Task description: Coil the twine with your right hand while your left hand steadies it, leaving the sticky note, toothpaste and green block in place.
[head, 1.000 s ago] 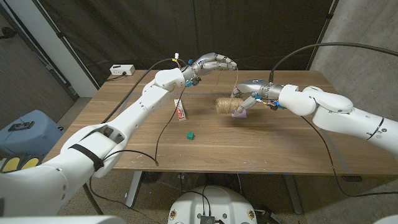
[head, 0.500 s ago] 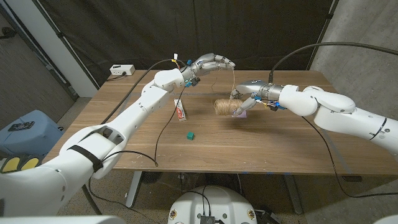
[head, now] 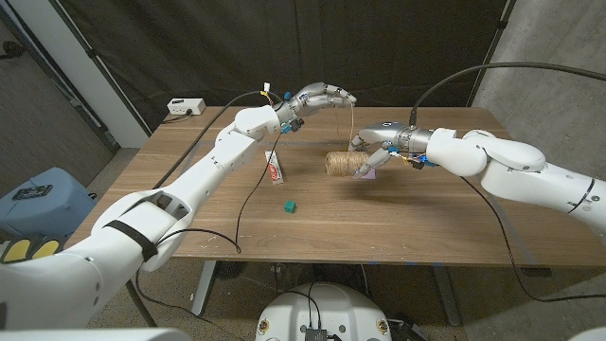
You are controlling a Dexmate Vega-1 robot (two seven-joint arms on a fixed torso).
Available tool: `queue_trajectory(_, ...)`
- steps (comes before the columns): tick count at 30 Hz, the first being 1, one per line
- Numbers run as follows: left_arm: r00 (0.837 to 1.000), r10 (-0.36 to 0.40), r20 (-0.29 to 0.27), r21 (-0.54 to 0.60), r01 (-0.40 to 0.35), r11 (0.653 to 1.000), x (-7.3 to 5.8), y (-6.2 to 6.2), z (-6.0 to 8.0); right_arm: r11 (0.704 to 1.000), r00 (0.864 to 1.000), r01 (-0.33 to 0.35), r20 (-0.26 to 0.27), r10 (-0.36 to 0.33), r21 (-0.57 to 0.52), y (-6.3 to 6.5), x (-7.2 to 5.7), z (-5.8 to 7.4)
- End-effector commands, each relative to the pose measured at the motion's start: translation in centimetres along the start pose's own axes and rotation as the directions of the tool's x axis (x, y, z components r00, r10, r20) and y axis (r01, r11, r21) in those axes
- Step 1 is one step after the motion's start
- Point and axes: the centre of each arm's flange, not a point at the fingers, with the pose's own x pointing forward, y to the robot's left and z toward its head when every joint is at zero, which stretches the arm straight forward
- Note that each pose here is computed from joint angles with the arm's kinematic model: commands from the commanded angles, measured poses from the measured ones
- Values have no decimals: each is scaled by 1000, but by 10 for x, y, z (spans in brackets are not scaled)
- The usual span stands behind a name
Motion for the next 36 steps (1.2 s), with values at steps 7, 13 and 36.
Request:
queue_trajectory(7, 1000, 17, -23, 4, -17, 1000, 2, 6, -7, 1000, 1000, 3, 21, -3, 0, -9, -2, 3)
queue_trajectory(13, 999, 18, -29, -1, -18, 1000, 2, 8, -11, 1000, 1000, 6, 18, -6, -3, -13, -4, 4)
queue_trajectory(36, 999, 14, -44, -18, -15, 1000, 8, 12, -22, 999, 1000, 18, 18, -17, -31, -34, -13, 8)
